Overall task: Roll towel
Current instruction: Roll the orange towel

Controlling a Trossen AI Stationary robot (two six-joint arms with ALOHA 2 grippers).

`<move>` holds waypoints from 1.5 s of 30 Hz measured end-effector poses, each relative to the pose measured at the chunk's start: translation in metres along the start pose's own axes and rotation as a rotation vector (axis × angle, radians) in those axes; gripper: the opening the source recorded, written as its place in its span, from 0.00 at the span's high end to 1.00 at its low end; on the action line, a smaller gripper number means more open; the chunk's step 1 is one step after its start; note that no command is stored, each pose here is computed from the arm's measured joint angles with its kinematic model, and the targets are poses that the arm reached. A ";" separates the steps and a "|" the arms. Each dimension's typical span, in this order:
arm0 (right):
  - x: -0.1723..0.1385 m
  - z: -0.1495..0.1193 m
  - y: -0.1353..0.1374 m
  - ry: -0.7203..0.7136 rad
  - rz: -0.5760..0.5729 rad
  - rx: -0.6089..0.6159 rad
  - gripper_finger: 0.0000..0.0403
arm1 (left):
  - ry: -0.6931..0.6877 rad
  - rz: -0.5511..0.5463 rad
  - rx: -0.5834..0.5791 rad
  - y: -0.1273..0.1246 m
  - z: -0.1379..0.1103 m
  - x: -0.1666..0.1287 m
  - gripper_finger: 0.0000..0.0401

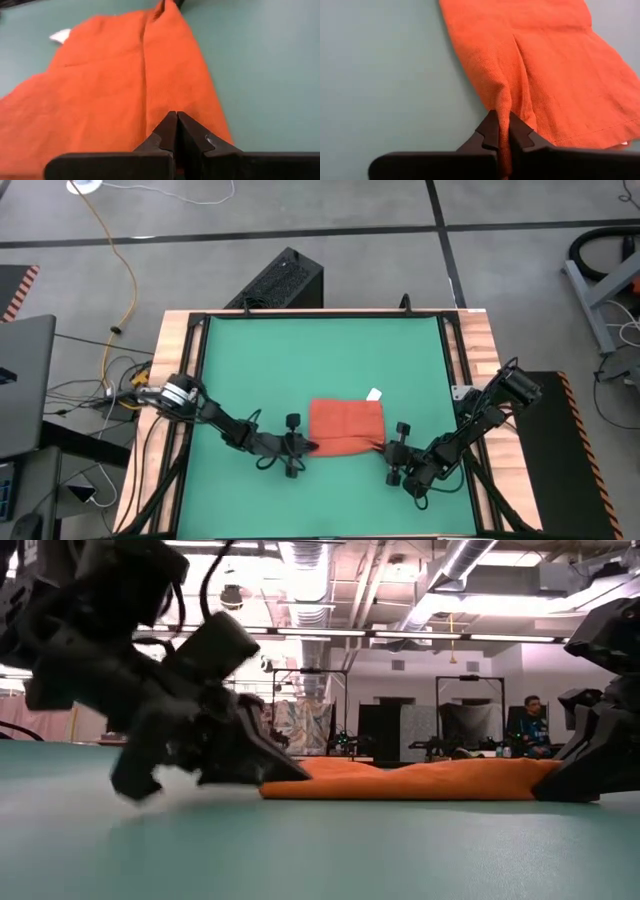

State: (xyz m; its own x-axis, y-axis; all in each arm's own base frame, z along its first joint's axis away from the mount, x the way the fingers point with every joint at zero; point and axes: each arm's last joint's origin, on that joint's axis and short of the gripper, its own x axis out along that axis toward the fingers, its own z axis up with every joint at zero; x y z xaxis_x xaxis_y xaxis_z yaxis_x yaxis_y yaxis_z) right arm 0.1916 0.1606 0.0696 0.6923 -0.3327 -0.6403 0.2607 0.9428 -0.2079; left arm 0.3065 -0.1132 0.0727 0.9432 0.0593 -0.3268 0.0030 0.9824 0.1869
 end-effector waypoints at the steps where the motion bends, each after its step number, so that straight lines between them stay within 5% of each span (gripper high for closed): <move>1: 0.000 0.000 0.000 0.002 0.001 0.004 0.95 | 0.000 0.006 -0.003 -0.002 -0.001 0.004 1.00; 11: -0.013 0.013 -0.003 0.082 0.129 0.122 0.95 | 0.112 -0.041 -0.170 -0.002 -0.006 0.006 1.00; 20: -0.032 0.053 -0.038 0.320 0.398 0.330 0.95 | 0.196 -0.126 -0.281 0.001 0.001 0.001 1.00; 31: -0.017 0.071 -0.068 0.530 0.436 0.744 0.95 | 0.186 -0.198 -0.354 0.007 0.007 0.002 1.00; 35: -0.016 0.076 -0.069 0.520 0.472 0.791 0.95 | 0.177 -0.199 -0.355 0.011 0.016 -0.001 1.00; 38: -0.019 0.078 -0.068 0.510 0.506 0.778 0.95 | 0.146 -0.185 -0.299 0.015 0.028 -0.007 1.00; 43: -0.020 0.077 -0.068 0.502 0.509 0.722 0.95 | -0.037 -0.006 -0.029 0.029 0.065 -0.020 1.00; 45: -0.020 0.077 -0.068 0.499 0.511 0.700 0.95 | -0.055 -0.017 0.044 0.036 0.066 -0.016 1.00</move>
State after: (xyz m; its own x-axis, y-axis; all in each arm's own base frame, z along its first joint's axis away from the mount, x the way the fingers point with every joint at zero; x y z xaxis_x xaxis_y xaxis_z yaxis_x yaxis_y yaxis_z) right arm 0.2117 0.1008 0.1533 0.5124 0.3083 -0.8015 0.4593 0.6903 0.5591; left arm 0.3132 -0.0903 0.1463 0.9596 0.0319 -0.2794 0.0325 0.9743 0.2230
